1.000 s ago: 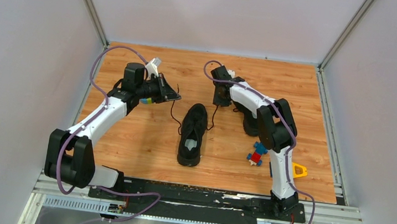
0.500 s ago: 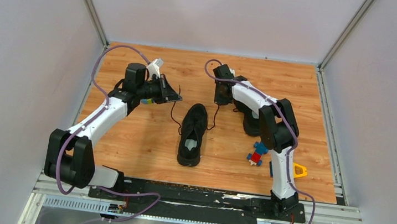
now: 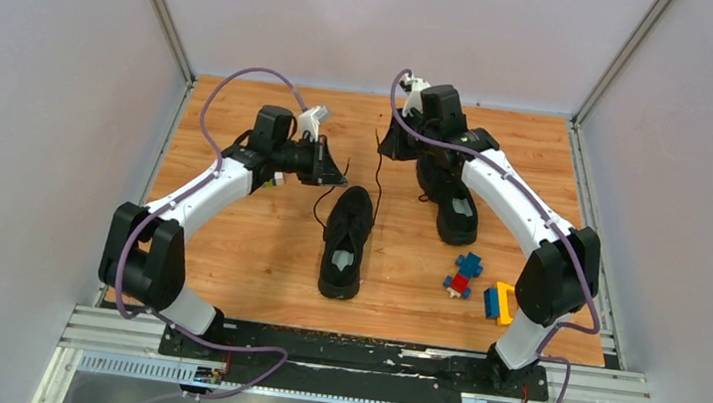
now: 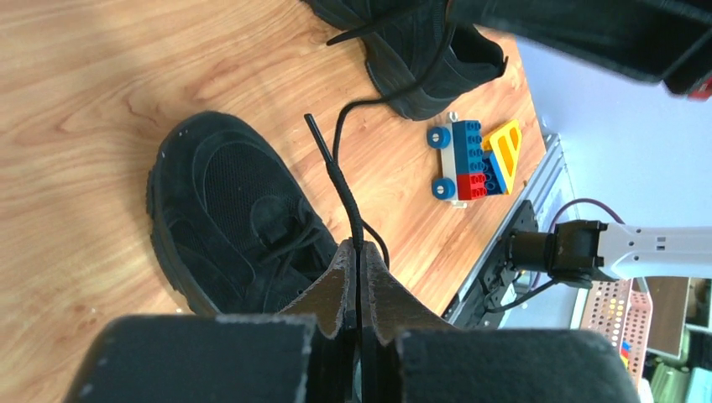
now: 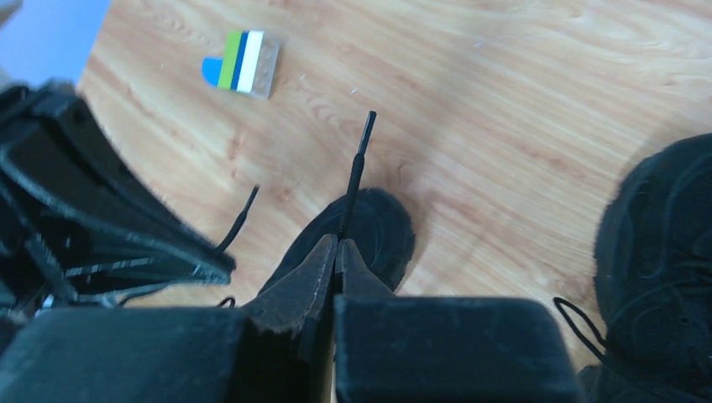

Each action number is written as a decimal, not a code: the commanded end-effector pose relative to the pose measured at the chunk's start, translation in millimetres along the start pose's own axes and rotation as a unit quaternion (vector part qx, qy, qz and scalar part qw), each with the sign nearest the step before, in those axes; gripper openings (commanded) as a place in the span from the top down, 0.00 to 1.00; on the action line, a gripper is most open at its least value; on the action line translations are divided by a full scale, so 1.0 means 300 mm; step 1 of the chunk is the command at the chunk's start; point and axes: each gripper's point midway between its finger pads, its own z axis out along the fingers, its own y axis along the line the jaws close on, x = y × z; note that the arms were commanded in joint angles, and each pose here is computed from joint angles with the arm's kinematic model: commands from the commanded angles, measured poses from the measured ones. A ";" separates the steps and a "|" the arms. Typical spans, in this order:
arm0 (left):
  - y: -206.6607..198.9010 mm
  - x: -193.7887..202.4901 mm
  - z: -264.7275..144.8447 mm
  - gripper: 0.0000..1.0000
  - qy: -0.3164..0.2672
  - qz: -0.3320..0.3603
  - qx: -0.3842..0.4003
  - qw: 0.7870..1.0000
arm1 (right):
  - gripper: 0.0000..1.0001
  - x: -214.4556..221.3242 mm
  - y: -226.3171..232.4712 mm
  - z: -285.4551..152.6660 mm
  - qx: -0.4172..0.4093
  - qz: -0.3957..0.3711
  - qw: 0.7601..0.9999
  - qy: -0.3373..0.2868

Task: Tie the shoes
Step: Cross the shoelace with the shoelace.

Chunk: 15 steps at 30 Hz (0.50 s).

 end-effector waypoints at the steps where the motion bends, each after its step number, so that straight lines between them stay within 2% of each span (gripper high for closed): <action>1: -0.057 -0.020 0.018 1.00 0.020 0.054 0.045 0.997 | 1.00 0.038 0.092 -0.024 -0.089 -0.030 0.995 0.016; 9: -0.077 0.017 0.076 1.00 0.052 0.096 0.070 0.992 | 1.00 0.003 0.215 -0.112 -0.182 -0.056 0.982 0.007; 15: -0.095 0.014 0.081 0.96 0.050 0.122 0.093 0.987 | 1.00 0.020 0.254 -0.130 -0.215 -0.027 0.976 0.022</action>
